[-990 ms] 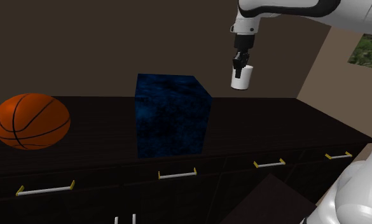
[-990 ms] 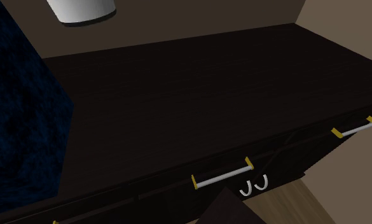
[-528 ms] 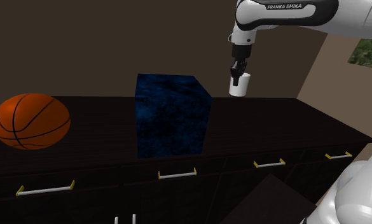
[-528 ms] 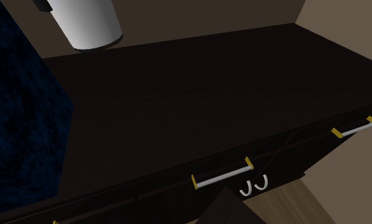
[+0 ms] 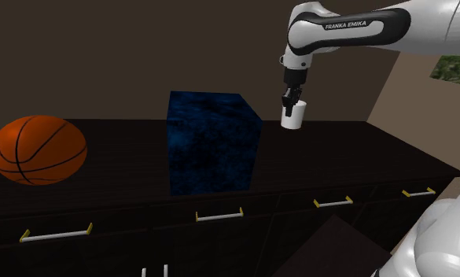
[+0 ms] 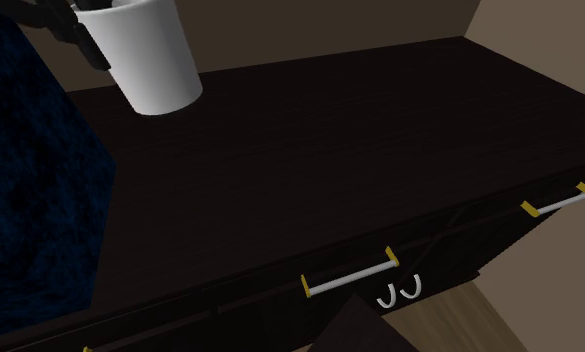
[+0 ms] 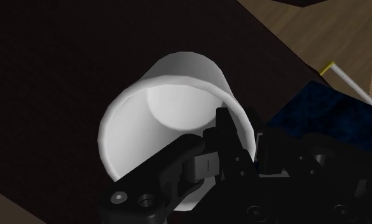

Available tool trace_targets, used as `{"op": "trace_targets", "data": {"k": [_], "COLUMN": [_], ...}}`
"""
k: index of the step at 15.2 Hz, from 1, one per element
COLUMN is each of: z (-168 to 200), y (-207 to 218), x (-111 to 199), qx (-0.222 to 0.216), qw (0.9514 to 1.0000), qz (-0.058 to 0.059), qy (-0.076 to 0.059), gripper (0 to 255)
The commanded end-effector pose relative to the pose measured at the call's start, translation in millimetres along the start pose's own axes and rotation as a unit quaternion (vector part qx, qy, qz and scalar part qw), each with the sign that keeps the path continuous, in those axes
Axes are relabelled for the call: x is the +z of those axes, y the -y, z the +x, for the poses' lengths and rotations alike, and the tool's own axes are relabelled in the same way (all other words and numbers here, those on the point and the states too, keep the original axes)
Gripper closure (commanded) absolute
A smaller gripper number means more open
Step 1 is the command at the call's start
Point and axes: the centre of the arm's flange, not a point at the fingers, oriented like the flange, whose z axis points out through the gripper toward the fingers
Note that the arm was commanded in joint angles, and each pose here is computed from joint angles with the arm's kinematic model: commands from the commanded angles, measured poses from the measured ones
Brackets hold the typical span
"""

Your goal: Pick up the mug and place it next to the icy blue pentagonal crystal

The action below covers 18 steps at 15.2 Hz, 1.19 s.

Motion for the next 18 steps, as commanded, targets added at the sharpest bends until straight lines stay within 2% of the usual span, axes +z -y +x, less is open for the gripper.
{"op": "trace_targets", "data": {"k": [1,18], "z": [1,8], "y": [1,8], "x": [12,101], "qx": [0.0,0.0], "qw": [1.0,1.0], "qz": [0.0,0.0], "qy": [0.0,0.0], "gripper": [255,255]}}
